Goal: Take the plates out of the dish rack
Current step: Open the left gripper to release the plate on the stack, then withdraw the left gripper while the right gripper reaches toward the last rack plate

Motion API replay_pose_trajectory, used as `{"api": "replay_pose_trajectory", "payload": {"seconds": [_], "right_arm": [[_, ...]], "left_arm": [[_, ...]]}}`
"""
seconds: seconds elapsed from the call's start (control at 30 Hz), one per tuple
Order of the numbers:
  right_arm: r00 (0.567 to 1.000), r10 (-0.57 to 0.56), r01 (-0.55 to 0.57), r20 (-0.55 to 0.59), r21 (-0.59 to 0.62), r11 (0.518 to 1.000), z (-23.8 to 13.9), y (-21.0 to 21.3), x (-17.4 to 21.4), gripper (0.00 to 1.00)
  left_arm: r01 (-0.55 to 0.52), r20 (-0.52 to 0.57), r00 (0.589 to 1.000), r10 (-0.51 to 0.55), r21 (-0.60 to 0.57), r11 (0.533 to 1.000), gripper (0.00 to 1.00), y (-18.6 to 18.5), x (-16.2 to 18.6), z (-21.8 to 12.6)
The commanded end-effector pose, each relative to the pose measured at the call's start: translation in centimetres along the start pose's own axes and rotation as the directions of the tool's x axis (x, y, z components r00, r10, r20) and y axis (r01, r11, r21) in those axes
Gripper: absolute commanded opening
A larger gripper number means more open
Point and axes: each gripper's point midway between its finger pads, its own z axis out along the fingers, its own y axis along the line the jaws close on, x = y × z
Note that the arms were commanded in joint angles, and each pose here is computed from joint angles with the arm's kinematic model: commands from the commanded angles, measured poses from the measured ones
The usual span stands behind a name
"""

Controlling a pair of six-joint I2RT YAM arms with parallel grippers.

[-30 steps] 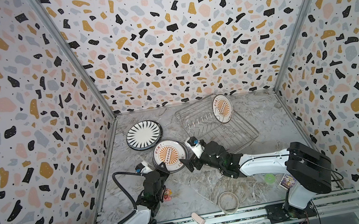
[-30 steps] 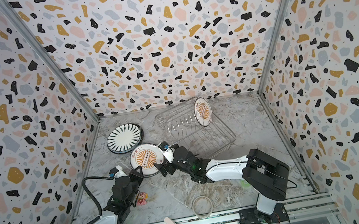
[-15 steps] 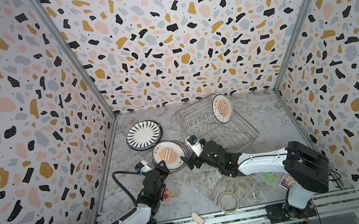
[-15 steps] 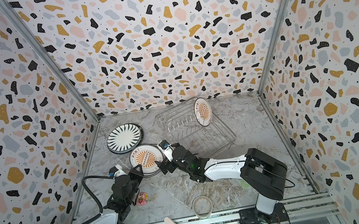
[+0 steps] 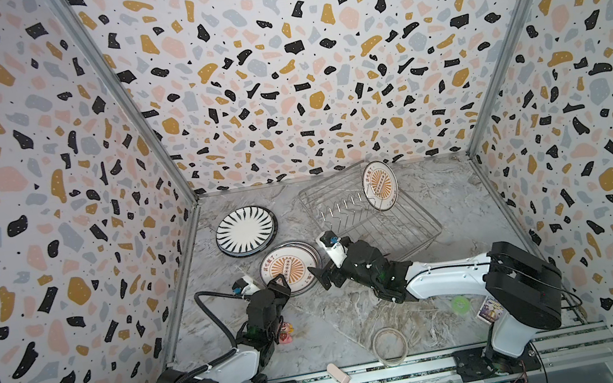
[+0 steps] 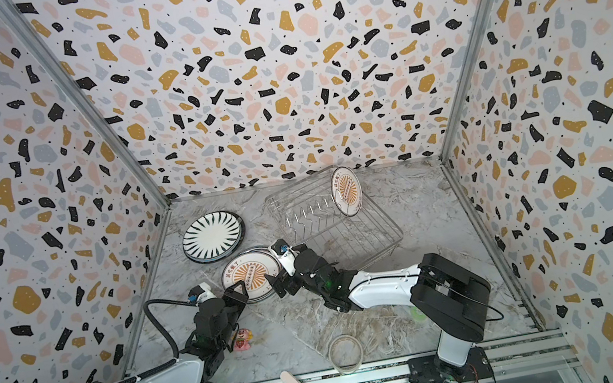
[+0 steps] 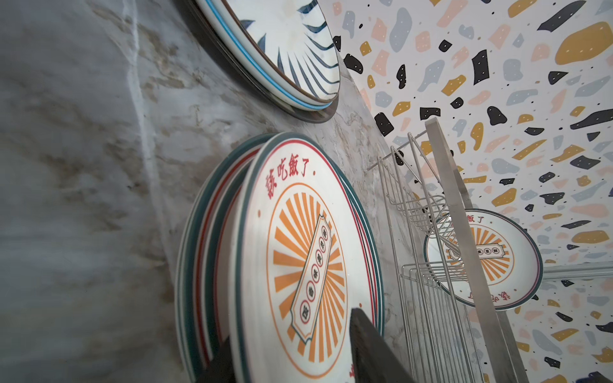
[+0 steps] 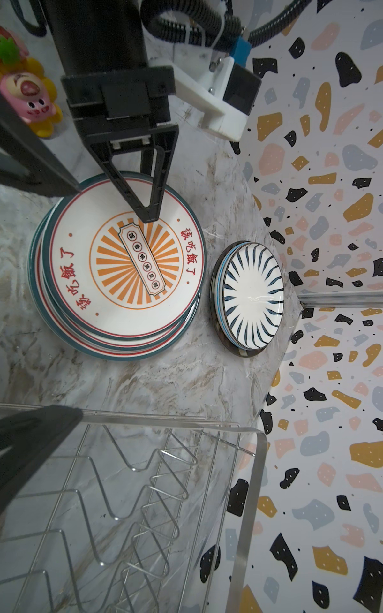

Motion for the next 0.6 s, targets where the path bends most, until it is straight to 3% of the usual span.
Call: {"api": "replay_pose_trajectory", "payload": {"seconds": [0.0, 0.13, 0.27, 0.57], "right_arm": [[0.999, 0.010, -0.011, 0.049, 0.016, 1.000, -0.7, -0.3, -1.9, 0.98], [0.999, 0.009, -0.010, 0.048, 0.017, 1.000, -0.6, -0.3, -1.9, 0.98], [0.999, 0.009, -0.010, 0.046, 0.020, 1.000, -0.6, -0.3, -1.8, 0.98], [0.999, 0.010, -0.012, 0.048, 0.026, 1.000, -0.7, -0.4, -2.0, 0.98]], "left_arm": [[-0.017, 0.079, 0.997, 0.014, 0.041, 0.999, 0.54, -1.7, -1.9, 0.2], [-0.042, 0.093, 0.995, 0.039, 0.026, 0.999, 0.68, -1.7, -2.2, 0.4], [-0.053, 0.108, 0.993, 0.052, 0.002, 0.999, 0.75, -1.3, -2.4, 0.5], [-0.052, 0.153, 0.987, 0.056, -0.028, 0.998, 0.79, -0.6, -3.2, 0.1]]}}
